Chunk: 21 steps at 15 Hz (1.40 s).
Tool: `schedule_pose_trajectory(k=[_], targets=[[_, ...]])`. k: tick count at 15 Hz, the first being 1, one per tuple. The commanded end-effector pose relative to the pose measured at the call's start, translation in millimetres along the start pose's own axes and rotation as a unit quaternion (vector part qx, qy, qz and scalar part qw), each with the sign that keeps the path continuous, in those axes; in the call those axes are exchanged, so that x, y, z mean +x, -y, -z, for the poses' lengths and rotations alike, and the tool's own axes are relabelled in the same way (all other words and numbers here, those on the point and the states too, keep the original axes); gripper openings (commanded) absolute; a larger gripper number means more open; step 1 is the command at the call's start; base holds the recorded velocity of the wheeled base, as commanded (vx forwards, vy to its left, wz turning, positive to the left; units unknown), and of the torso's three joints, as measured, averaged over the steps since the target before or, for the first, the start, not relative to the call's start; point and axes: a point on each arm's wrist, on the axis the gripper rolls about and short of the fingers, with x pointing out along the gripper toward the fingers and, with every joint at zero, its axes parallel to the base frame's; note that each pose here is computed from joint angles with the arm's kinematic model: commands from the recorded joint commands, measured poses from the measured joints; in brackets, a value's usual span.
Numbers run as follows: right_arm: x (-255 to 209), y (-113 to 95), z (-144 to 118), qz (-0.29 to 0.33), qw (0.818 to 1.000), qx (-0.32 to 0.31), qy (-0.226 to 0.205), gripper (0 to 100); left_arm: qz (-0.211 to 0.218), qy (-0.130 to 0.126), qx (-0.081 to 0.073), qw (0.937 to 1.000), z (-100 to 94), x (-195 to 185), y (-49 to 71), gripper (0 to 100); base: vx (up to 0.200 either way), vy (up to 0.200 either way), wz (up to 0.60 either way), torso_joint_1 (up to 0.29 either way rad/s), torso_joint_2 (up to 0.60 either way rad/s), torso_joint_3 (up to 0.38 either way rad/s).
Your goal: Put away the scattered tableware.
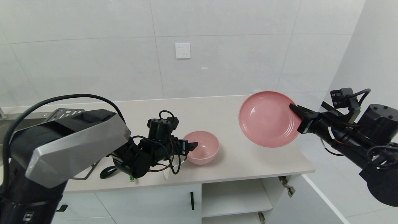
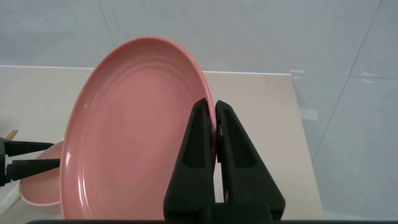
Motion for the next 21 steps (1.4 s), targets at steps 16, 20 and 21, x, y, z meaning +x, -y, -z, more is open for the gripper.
schedule_pose_trajectory(k=[16,20,21], targets=[[1.3,-0.4,-1.0,-0.001,1.000,0.000,0.003,0,0.002,-0.001,0.008,1.0000,10.1,-4.9,10.1,0,0.000,0.000,0.00,0.000,0.00,0.000],[1.3,-0.4,-1.0,-0.001,1.000,0.000,0.003,0,0.001,0.011,0.008,0.9999,5.1,-6.6,8.7,0,0.000,0.000,0.00,0.000,0.00,0.000],[1.3,-0.4,-1.0,-0.001,1.000,0.000,0.003,0,0.000,0.015,0.007,0.9999,1.6,-9.1,7.7,0,0.000,0.000,0.00,0.000,0.00,0.000]])
